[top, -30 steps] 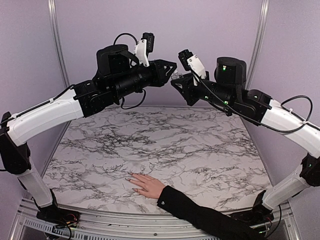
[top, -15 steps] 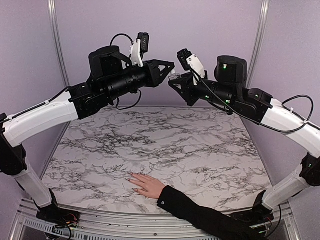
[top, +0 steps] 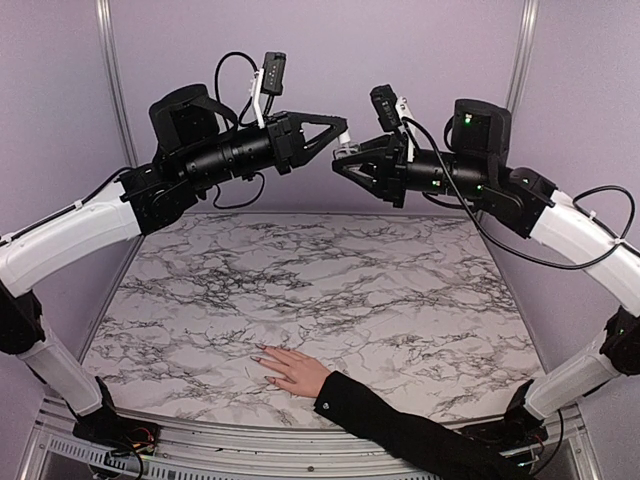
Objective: Paint the nails
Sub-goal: Screw the nail polish bottle.
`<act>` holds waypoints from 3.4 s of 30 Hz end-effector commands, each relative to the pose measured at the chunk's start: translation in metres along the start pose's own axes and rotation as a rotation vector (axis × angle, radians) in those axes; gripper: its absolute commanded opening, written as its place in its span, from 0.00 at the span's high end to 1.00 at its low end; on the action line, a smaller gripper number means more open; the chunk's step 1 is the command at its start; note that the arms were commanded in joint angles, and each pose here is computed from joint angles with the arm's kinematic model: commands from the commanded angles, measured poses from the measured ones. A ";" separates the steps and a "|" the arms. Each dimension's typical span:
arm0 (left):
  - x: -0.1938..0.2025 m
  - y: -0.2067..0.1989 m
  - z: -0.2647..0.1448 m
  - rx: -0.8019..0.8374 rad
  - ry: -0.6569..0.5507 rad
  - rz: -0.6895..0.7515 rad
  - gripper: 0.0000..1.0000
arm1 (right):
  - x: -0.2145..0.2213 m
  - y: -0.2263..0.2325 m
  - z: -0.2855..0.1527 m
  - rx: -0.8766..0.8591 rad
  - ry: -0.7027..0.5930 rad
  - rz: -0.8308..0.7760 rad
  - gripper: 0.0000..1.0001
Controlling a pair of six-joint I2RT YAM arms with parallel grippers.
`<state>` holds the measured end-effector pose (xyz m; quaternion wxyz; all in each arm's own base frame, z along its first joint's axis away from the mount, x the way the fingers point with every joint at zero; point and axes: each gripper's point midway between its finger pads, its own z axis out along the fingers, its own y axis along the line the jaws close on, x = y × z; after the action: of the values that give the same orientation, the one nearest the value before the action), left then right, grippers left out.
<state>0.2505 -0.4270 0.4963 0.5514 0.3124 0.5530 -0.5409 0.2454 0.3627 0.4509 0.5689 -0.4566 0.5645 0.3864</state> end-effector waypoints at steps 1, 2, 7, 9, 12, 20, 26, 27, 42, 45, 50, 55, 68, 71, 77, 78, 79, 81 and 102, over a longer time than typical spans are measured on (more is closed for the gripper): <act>0.055 -0.033 -0.004 0.239 0.193 -0.022 1.00 | -0.077 0.047 -0.029 -0.238 -0.241 -0.121 1.00; 0.059 -0.035 -0.004 0.270 0.208 -0.024 1.00 | -0.078 0.053 -0.031 -0.272 -0.249 -0.130 1.00; 0.075 -0.053 -0.010 0.428 0.270 -0.035 1.00 | -0.083 0.081 -0.043 -0.449 -0.297 -0.162 1.00; 0.078 -0.056 -0.011 0.469 0.285 -0.043 1.00 | -0.085 0.088 -0.046 -0.488 -0.309 -0.160 1.00; 0.079 -0.060 -0.011 0.506 0.295 -0.046 1.00 | -0.087 0.092 -0.050 -0.518 -0.316 -0.156 1.00; 0.060 -0.043 -0.012 0.429 0.256 -0.055 0.89 | -0.079 0.088 -0.048 -0.479 -0.297 -0.161 1.00; 0.033 -0.028 -0.018 0.312 0.181 -0.037 0.64 | -0.063 0.066 -0.037 -0.350 -0.244 -0.136 1.00; 0.027 -0.024 -0.020 0.278 0.163 -0.027 0.59 | -0.060 0.060 -0.034 -0.314 -0.229 -0.130 1.00; -0.002 0.027 -0.013 -0.154 -0.014 -0.028 0.44 | 0.003 -0.040 -0.014 0.355 0.022 -0.132 1.00; -0.004 0.026 -0.003 -0.169 -0.030 -0.039 0.44 | 0.008 -0.044 -0.012 0.399 0.042 -0.140 1.00; -0.008 0.038 0.003 -0.230 -0.066 -0.074 0.46 | 0.013 -0.044 -0.008 0.443 0.072 -0.162 1.00; -0.004 0.038 0.010 -0.216 -0.064 -0.108 0.52 | 0.016 -0.043 -0.005 0.449 0.082 -0.162 1.00; 0.004 0.035 0.014 -0.187 -0.045 -0.117 0.91 | 0.015 -0.040 0.001 0.428 0.093 -0.175 1.00; 0.010 0.033 0.014 -0.166 -0.027 -0.120 1.00 | 0.006 -0.035 0.002 0.401 0.063 -0.171 1.00; 0.031 0.015 0.013 -0.041 0.049 -0.115 1.00 | -0.022 -0.019 -0.002 0.264 -0.041 -0.131 1.00; 0.036 0.011 0.014 -0.010 0.068 -0.117 1.00 | -0.027 -0.015 -0.004 0.224 -0.065 -0.121 1.00; 0.041 0.007 0.014 0.020 0.084 -0.118 1.00 | -0.033 -0.011 -0.006 0.184 -0.093 -0.113 1.00; 0.048 -0.001 0.013 0.081 0.115 -0.115 1.00 | -0.043 -0.002 -0.011 0.099 -0.138 -0.096 1.00; 0.093 -0.057 -0.004 0.575 0.337 -0.152 1.00 | -0.078 0.096 -0.052 -0.564 -0.305 -0.122 1.00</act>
<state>0.1784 -0.4337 0.4990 0.4267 0.4772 0.4152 -0.6464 0.1653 0.3628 0.4563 0.4493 -0.5473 0.4376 0.5542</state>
